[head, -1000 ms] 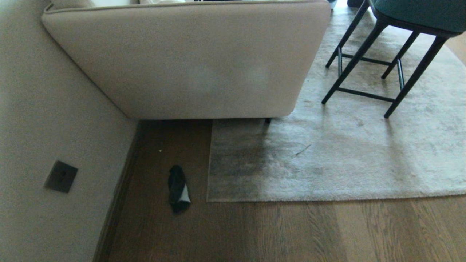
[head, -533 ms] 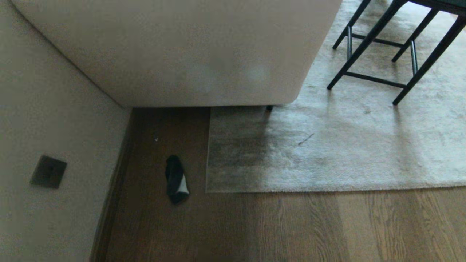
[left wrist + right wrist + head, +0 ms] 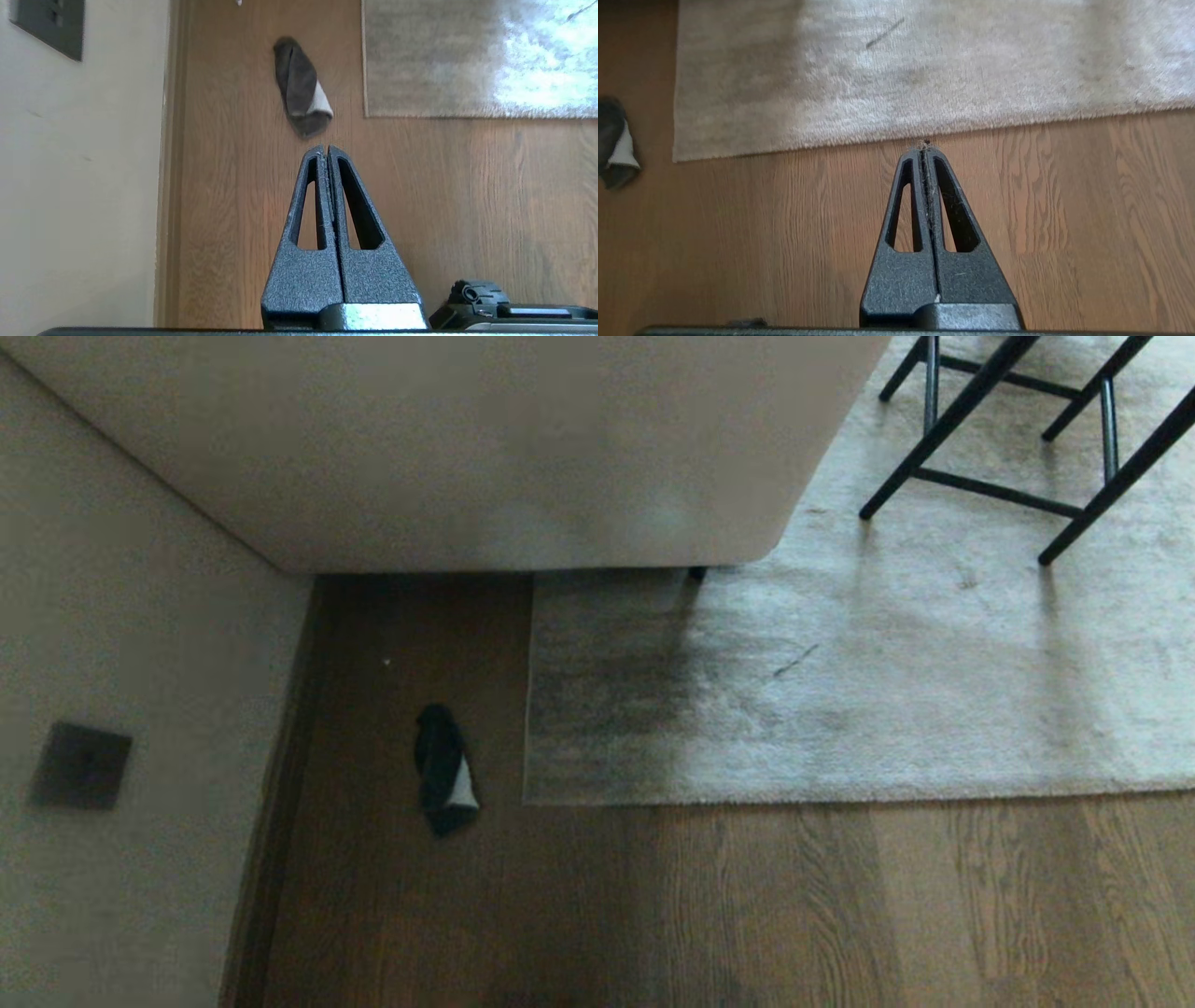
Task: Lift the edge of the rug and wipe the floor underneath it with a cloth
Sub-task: Pick up the rag
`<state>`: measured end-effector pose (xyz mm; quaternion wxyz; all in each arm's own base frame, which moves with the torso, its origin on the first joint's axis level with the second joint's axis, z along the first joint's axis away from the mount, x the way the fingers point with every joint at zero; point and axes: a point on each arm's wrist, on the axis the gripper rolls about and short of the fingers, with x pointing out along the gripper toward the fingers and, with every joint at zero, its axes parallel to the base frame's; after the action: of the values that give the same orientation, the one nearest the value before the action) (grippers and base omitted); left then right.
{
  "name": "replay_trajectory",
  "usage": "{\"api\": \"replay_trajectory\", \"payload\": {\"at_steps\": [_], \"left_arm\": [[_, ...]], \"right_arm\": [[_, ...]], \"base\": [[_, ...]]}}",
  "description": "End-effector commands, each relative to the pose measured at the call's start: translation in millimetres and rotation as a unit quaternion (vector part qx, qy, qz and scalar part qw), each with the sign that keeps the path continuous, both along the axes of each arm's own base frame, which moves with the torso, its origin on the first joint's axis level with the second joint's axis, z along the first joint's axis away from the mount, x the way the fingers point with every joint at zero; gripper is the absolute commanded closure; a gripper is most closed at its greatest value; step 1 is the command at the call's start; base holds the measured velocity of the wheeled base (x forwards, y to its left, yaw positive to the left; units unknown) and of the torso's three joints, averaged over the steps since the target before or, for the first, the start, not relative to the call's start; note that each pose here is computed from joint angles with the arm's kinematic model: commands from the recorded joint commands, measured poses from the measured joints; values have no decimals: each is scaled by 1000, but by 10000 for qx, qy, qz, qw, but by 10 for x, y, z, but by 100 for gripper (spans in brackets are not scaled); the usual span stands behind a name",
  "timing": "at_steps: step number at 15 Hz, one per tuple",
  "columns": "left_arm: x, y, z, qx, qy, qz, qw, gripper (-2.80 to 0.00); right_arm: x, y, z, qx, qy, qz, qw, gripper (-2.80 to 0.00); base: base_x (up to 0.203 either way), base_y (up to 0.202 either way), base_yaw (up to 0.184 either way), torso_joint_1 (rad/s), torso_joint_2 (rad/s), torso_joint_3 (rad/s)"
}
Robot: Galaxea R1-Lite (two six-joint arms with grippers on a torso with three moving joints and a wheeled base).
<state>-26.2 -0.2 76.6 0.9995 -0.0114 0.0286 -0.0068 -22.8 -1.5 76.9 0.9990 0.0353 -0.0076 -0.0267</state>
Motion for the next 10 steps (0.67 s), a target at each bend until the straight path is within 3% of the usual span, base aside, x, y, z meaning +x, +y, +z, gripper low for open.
{"api": "replay_trajectory", "payload": {"at_steps": [1, 10], "left_arm": [[0, 0, -1, -2, 8, 2, 10000, 0], [0, 0, -2, -2, 9, 2, 10000, 0]], "right_arm": [[0, 0, 1, 2, 1, 1, 10000, 0], [0, 0, 0, 2, -2, 1, 10000, 0]], "base": [[0, 0, 0, 2, 5, -189], [0, 0, 0, 3, 1, -196]]}}
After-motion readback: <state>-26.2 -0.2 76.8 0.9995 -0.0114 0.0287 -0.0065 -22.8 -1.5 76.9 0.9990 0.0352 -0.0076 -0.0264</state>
